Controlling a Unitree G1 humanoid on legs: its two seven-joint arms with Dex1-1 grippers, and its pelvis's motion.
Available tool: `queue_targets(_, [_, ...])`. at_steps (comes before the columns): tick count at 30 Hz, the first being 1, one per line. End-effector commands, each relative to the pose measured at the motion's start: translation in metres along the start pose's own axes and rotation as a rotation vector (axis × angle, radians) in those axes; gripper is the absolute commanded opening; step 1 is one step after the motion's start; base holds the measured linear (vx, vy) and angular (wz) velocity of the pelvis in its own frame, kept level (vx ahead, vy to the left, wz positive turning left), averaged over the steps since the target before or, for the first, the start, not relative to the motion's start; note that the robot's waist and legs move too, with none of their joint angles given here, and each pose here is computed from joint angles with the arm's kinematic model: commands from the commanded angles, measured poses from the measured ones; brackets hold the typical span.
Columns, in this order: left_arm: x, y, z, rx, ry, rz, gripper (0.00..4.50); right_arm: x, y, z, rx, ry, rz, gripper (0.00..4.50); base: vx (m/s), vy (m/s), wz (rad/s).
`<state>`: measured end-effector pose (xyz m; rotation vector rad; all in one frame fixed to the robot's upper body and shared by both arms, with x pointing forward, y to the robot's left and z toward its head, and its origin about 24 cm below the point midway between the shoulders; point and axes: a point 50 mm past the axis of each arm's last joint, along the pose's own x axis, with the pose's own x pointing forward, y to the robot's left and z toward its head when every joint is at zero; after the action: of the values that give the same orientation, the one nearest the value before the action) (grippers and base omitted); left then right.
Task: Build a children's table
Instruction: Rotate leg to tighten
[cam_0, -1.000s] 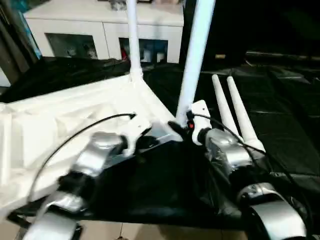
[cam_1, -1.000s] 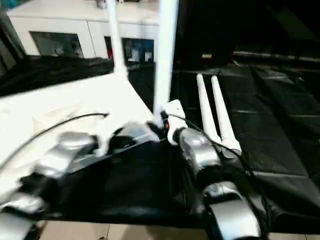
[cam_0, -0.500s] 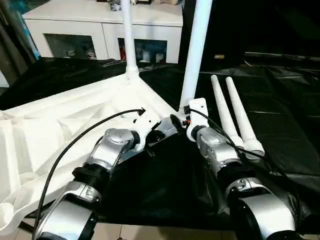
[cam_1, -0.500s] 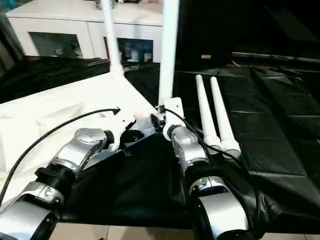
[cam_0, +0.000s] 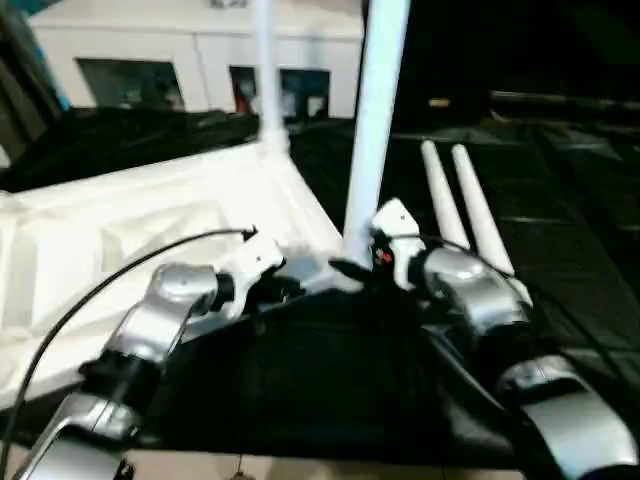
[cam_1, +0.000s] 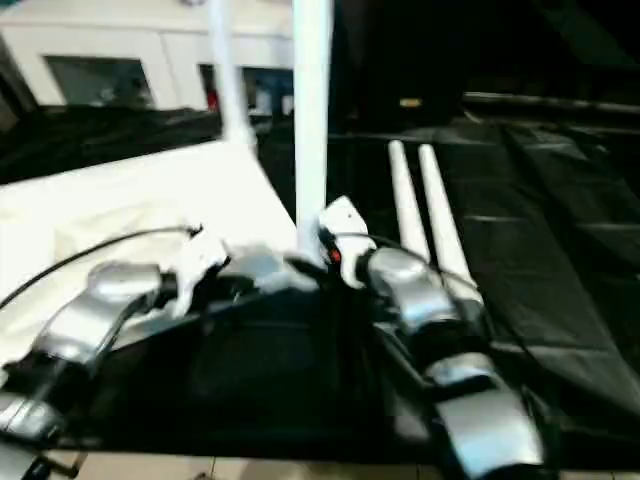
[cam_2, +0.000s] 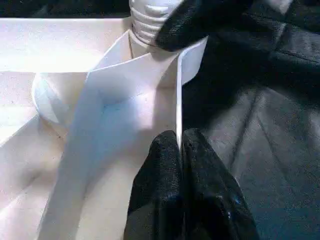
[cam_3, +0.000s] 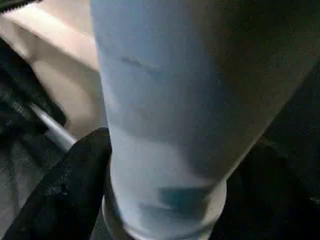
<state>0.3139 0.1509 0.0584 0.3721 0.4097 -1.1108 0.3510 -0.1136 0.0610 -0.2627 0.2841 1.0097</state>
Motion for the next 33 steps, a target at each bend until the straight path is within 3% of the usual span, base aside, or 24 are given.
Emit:
queue_targets(1, [0.002,-0.007,-0.006,-0.026,-0.005,-0.040,0.00,-0.004,-0.002,0.000,-0.023,0.022,0.011,3.67,0.000,0.000,0.00])
queue_targets(9, [-0.002,-0.009,-0.007,-0.035,-0.002,-0.050,0.00,-0.003,0.000,0.000,0.002,0.021,0.031,2.88,0.000,0.000,0.00])
queue_targets(17, [0.001,-0.005,-0.009,-0.076,0.013,-0.002,0.00,0.001,0.003,-0.010,0.115,0.009,-0.010,2.74,0.000,0.000,0.00])
queue_targets(20, [0.016,0.013,-0.005,-0.135,0.042,0.205,0.00,0.011,-0.002,-0.023,0.258,0.036,-0.273,2.74,0.000,0.000,0.00])
queue_targets(26, [0.039,0.020,0.005,-0.191,0.058,0.326,0.00,0.025,0.002,-0.036,0.394,0.110,-0.533,2.73,0.000,0.000,0.00])
queue_targets(32, [0.058,0.016,0.017,-0.167,0.083,0.317,0.00,0.050,0.018,-0.021,0.393,0.086,-0.566,2.73,0.000,0.000,0.00])
queue_targets(33, [0.059,0.017,0.018,-0.164,0.080,0.315,0.00,0.052,0.019,-0.018,0.394,0.071,-0.556,3.08,0.000,0.000,0.00])
